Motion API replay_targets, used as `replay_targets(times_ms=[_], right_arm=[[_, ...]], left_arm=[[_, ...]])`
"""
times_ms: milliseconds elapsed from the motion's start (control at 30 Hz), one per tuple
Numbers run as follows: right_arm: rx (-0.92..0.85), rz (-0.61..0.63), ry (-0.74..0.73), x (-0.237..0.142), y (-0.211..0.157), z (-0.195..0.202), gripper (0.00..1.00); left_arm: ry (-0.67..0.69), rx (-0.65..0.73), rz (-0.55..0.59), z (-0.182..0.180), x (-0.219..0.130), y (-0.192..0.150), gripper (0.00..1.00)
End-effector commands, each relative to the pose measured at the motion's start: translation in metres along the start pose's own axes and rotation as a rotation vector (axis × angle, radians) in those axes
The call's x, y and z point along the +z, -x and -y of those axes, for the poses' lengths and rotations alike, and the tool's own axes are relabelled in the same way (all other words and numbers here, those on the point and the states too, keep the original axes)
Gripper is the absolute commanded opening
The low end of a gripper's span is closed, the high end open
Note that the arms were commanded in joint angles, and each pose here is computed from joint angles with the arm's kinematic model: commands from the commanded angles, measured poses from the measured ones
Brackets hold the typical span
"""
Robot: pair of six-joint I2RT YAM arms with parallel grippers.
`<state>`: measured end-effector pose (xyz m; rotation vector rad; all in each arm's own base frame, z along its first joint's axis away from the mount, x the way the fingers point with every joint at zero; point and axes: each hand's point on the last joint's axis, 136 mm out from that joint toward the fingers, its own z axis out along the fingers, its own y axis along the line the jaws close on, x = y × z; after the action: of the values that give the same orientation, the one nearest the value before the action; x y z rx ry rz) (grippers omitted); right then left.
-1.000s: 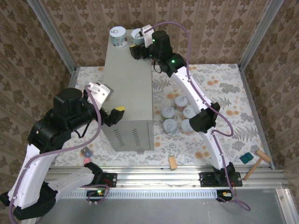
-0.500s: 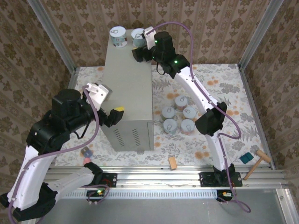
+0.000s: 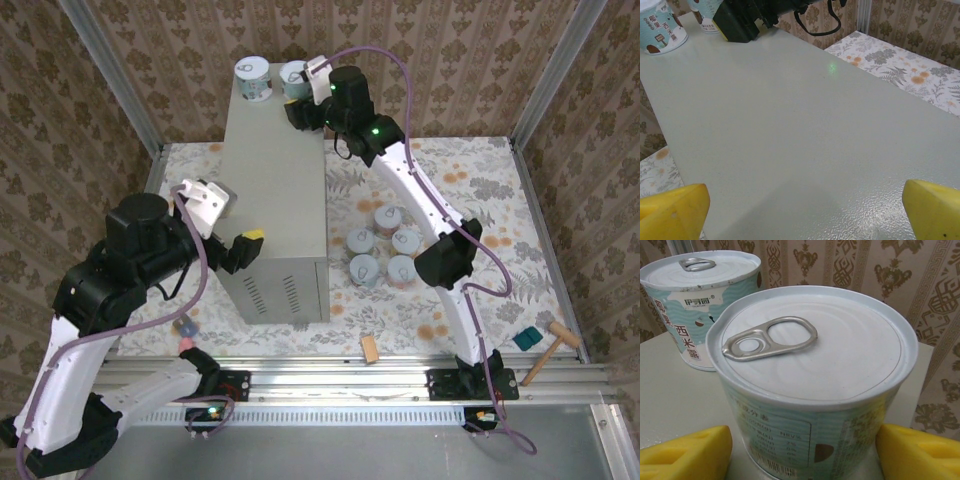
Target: Place and organize the canned foods onto the counter
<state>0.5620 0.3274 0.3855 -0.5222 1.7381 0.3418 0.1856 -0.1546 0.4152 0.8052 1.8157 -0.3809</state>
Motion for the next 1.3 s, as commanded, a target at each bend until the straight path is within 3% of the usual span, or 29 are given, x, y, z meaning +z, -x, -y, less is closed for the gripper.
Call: replay_targets(times_ms=[0, 1267], right_arm=[[-0.014, -0.065, 0.015, 0.012, -0.024, 0.0, 0.76], [0.01, -0.049, 0.045, 0.033, -0.035, 0.003, 0.74]], left_arm=[[0.014, -0.02, 0.023, -0.003, -0.004, 0.004, 1.0], [0.023, -0.008, 0.023, -0.005, 0.002, 0.007, 1.0]])
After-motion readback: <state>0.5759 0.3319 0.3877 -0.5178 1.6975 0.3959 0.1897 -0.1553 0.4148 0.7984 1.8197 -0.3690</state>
